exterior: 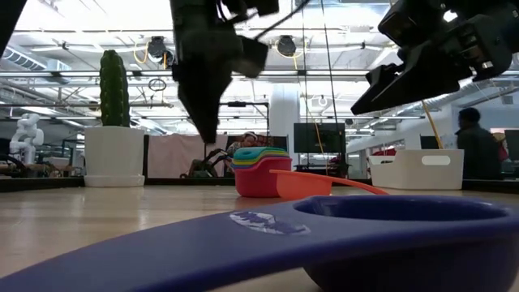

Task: Nest measuring cups in basket
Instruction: Stack the orange measuring on top of the sky blue measuring cup

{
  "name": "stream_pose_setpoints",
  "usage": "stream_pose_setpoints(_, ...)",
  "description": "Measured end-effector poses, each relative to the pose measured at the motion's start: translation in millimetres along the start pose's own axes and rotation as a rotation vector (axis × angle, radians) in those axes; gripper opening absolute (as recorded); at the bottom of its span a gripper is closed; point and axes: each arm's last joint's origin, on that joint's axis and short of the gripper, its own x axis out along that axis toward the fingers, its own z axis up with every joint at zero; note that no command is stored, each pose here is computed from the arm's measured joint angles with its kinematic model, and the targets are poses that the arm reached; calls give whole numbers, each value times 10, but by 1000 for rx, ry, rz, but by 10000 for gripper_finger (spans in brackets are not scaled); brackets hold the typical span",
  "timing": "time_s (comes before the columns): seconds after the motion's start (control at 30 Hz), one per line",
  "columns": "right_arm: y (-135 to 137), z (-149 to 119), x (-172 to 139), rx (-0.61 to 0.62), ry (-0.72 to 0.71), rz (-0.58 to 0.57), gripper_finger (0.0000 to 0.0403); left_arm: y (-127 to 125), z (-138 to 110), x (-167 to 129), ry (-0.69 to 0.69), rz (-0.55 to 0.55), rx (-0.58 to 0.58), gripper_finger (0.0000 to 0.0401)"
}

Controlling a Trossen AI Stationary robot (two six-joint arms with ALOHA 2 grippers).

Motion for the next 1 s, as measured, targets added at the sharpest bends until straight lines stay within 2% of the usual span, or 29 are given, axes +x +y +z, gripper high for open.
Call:
stream_pose_setpoints(0.27, 7, 30, 5, 40, -33, -2, 215, -259, -156, -264, -60, -75, -76, 30)
stream_pose_setpoints(0.37, 26, -33, 28, -6, 38, -30, 215, -404, -246, -293, -63, -85, -66, 30)
stream_pose_setpoints(0.53, 76, 28, 102, -77, 90, -33, 215, -754, -316, -376, -167, -191, 41, 30)
stream_pose_setpoints(0.63, 105, 177, 185, -140, 139, -28, 215, -945, -338, -527, -254, -222, 130, 30)
stream_pose_setpoints(0.7, 122, 299, 254, -172, 182, -26, 215, -1022, -358, -623, -314, -182, 160, 30)
stream_pose_setpoints(0.8, 144, 458, 403, -180, 270, -25, 215, -1058, -421, -705, -376, -41, 183, 30)
stream_pose_setpoints(0.9, 143, 582, 565, -104, 402, -46, 215, -1062, -551, -724, -395, 130, 185, 30)
stream_pose_setpoints(1.0, 121, 596, 701, -49, 543, -83, 215, -1080, -692, -736, -407, 250, 180, 30)
